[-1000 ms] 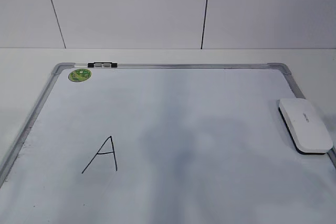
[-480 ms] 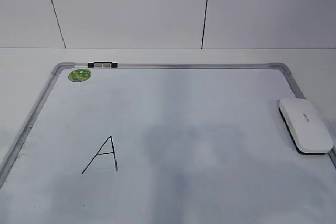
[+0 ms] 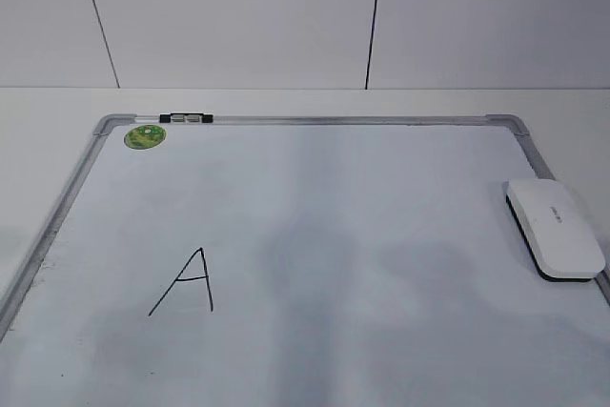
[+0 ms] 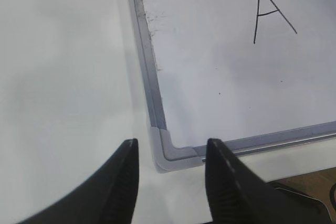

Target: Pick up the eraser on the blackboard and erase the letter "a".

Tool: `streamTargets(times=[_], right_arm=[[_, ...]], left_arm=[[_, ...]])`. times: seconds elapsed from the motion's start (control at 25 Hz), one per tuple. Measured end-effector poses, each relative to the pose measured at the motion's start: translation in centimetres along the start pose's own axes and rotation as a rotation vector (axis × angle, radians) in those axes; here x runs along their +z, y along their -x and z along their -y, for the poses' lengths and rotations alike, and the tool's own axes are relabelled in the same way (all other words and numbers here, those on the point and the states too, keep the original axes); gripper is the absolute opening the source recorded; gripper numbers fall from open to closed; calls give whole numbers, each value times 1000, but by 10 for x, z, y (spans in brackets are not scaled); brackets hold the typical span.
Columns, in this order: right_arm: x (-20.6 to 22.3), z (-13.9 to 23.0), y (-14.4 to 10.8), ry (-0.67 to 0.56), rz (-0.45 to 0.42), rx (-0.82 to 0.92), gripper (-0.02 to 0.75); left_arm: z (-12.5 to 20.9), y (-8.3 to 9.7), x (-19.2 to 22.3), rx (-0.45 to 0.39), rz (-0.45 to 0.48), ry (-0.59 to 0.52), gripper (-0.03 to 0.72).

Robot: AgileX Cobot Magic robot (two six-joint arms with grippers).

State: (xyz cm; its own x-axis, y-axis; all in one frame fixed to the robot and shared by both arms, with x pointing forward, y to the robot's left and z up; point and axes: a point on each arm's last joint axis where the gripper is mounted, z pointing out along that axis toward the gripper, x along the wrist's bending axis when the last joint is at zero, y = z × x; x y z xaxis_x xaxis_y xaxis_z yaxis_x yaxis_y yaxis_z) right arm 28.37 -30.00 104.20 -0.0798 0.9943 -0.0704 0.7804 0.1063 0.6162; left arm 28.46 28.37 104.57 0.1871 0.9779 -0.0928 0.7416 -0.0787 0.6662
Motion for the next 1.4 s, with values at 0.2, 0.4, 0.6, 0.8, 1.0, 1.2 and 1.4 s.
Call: streamTargets(times=[0.2, 0.4, 0.6, 0.8, 1.0, 1.2, 1.4], right_arm=[[2, 2, 0, -5, 0, 0, 593], [2, 2, 0, -5, 0, 0, 593], [2, 2, 0, -5, 0, -2, 593], [2, 2, 0, -5, 0, -2, 593], [2, 2, 0, -5, 0, -4, 593], [1, 3, 0, 4, 0, -4, 593], [-8, 9, 0, 74, 8, 8, 593]], left_arm=[[0, 0, 0, 0, 0, 0, 314], [0, 0, 0, 0, 0, 0, 310], [0, 0, 0, 0, 0, 0, 308], [0, 0, 0, 0, 0, 0, 308], [0, 0, 0, 0, 0, 0, 308], [2, 1, -3, 4, -2, 22, 308], [8, 3, -12, 19, -8, 94, 307]])
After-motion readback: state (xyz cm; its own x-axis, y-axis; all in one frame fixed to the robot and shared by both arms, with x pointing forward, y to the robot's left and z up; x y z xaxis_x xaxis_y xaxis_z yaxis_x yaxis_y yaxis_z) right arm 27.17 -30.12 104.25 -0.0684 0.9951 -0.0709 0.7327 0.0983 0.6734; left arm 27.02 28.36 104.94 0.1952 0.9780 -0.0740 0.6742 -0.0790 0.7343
